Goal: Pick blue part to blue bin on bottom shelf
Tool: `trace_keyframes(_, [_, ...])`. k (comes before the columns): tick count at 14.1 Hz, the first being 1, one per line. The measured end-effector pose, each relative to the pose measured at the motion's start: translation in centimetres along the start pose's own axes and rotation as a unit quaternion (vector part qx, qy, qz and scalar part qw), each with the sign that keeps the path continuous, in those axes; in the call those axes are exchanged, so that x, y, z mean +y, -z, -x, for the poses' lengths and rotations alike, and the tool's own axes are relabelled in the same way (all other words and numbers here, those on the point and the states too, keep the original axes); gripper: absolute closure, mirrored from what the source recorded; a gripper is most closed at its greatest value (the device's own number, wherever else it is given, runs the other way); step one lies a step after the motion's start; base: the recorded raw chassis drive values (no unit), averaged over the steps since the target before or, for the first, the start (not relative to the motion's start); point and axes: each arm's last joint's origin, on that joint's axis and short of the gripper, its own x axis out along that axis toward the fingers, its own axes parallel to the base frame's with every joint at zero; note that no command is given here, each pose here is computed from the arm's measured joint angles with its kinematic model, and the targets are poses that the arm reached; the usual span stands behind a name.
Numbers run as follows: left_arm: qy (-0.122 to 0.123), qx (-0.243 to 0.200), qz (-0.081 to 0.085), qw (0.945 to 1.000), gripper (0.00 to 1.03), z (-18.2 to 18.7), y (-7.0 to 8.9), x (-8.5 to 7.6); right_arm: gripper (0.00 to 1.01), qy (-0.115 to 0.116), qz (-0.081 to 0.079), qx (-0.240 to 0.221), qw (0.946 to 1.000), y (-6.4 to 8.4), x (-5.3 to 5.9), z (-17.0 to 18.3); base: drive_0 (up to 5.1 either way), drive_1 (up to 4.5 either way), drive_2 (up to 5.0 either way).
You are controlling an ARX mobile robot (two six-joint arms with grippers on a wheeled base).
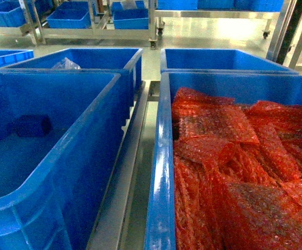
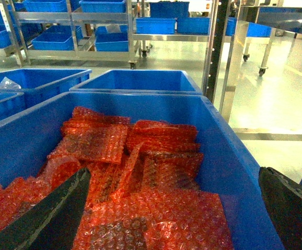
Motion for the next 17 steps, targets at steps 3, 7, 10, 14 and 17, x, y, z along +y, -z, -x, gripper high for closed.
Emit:
trace_keyframes(3, [0.001,0.011,0.005,0.9999,0.61,1.1,1.7,0.6,0.03,0.000,0.000,0.000,1.0000,0.0,0.0,0.0,0.0,0.00,0.0])
trace_keyframes(7, [0.001,0.002,0.006,1.0000,0.89,2.2,2.4,1.1,0.03,0.000,0.000,0.000,1.0000,0.0,0.0,0.0,0.0,0.00,0.0])
trace_keyframes(10, [0.003,0.010,0.007,0.9999,1.01,2.9,3.4,2.1,0.03,0.000,0.000,0.000,1.0000,0.0,0.0,0.0,0.0,0.00,0.0])
trace_keyframes(14, [0.004,0.006,0.008,0.9999,1.01,3.8,4.0,2.2,0.03,0.000,0.000,0.000,1.0000,0.0,0.0,0.0,0.0,0.00,0.0])
trace_keyframes(17, [0.004,0.004,0.008,1.0000,1.01,5.1,4.9,2.2,0.03,0.000,0.000,0.000,1.0000,0.0,0.0,0.0,0.0,0.00,0.0])
